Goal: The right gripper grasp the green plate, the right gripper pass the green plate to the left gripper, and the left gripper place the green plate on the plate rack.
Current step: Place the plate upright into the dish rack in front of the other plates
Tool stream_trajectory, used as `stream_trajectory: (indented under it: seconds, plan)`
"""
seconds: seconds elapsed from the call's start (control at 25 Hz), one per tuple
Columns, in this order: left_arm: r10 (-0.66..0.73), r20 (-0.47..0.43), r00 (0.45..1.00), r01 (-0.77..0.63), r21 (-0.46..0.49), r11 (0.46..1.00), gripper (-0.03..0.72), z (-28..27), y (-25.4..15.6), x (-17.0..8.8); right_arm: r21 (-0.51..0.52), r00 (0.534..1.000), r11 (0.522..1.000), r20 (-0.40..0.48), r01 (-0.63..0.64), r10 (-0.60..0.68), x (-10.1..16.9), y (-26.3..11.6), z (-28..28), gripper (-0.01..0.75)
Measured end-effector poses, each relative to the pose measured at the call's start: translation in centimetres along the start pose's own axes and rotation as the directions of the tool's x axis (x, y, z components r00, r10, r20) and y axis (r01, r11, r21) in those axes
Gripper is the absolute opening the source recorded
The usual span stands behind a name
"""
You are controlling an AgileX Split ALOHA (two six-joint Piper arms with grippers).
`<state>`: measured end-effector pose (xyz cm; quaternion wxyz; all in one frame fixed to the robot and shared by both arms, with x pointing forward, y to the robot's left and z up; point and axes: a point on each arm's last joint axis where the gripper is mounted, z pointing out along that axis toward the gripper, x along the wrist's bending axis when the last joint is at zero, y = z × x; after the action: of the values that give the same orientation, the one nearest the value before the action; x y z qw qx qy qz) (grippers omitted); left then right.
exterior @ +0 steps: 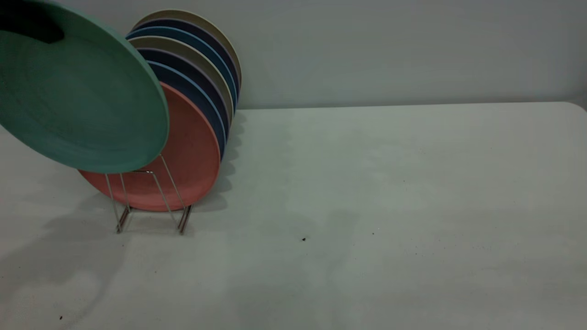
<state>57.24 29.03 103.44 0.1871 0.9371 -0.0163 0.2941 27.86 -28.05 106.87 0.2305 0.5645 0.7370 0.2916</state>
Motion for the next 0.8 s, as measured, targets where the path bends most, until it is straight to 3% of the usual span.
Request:
stream_trajectory:
  seconds: [0.48, 0.8]
  plan:
    - [0.034, -0.03, 0.999, -0.033, 0.032, 0.999, 0.093, 0.2, 0.1, 0.3, 0.021, 1.0, 1.0, 0.02, 0.001, -0.002, -0.2, -0.2, 0.0, 0.459]
    - [0.141, 0.008, 0.99, -0.141, 0.047, 0.989, 0.094, 1.4, 1.5, -0.1, 0.021, 1.0, 1.0, 0.021, -0.006, 0.005, -0.2, -0.2, 0.0, 0.459]
